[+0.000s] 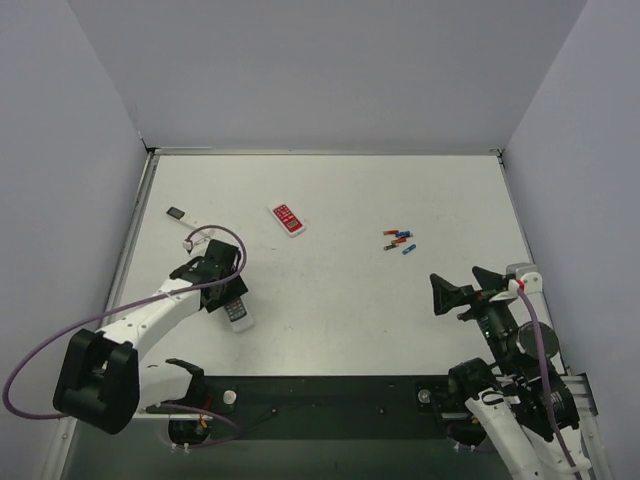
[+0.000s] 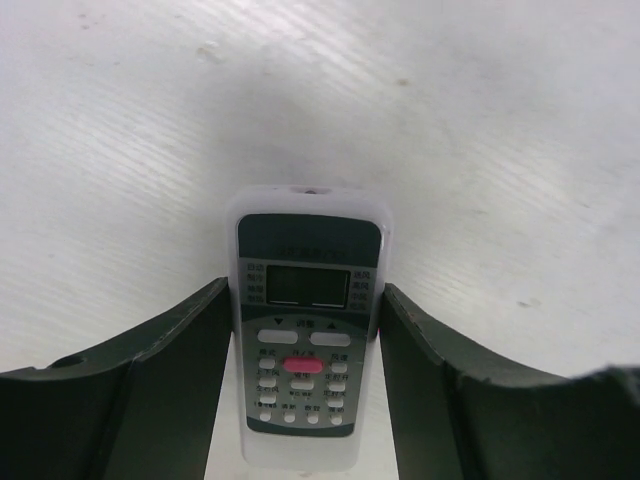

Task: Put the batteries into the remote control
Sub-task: Pick up the remote control from the center of the board, then adjust the remote control.

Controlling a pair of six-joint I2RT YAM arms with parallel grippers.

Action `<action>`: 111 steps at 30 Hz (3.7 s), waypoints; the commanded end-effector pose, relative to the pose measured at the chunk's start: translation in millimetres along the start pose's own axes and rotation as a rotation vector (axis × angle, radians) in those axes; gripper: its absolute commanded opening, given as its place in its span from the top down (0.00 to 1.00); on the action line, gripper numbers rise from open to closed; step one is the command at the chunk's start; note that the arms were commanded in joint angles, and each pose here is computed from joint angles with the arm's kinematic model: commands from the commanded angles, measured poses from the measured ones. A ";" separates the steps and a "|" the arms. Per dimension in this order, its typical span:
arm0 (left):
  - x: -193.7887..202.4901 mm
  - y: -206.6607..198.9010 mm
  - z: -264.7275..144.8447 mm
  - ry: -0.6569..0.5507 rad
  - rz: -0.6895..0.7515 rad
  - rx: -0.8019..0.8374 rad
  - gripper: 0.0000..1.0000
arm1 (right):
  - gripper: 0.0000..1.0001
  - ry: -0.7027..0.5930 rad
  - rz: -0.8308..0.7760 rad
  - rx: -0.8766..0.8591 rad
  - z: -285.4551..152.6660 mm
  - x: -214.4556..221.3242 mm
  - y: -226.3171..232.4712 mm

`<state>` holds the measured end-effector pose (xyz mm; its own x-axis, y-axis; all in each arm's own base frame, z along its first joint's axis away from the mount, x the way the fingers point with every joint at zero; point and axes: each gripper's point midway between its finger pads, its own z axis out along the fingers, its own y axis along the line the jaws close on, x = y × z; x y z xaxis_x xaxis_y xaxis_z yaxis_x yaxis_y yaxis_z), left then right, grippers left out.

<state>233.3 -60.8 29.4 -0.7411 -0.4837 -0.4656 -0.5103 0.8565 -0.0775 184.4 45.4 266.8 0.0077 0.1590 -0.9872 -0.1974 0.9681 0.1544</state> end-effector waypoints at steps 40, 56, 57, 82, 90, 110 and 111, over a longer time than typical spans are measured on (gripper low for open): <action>-21.1 -148.0 -375.4 -0.402 -0.060 1.936 0.88 | 0.16 0.359 0.478 -1.413 -1.6 -12.0 317.7; -36.4 -140.4 -330.0 -0.494 -0.050 1.594 0.11 | 1.00 0.429 0.054 -1.057 22.3 44.8 266.2; -33.3 -140.7 -316.6 -0.483 -0.017 1.526 0.11 | 1.00 0.478 0.012 -1.023 18.9 57.8 259.8; 6.8 -191.9 -258.4 -0.380 -0.067 1.280 0.52 | 1.00 0.454 -0.323 -0.625 48.0 99.2 244.9; -2.4 -178.3 -258.6 -0.404 -0.186 1.320 1.00 | 0.59 0.472 -0.232 -0.655 40.9 109.2 248.2; -18.1 -140.5 -246.1 -0.367 -0.448 1.527 1.00 | 0.21 0.493 0.596 -0.785 64.4 68.3 249.1; -19.1 -140.1 -250.0 -0.369 -0.454 1.542 1.00 | 0.21 0.510 0.619 -0.768 65.0 74.2 248.1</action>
<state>217.6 -217.7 214.7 -0.4228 -0.8048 -0.4166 0.2993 0.3099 -0.9024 199.0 297.5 205.1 -0.6421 0.1854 -0.7438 -0.6067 0.4702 0.6409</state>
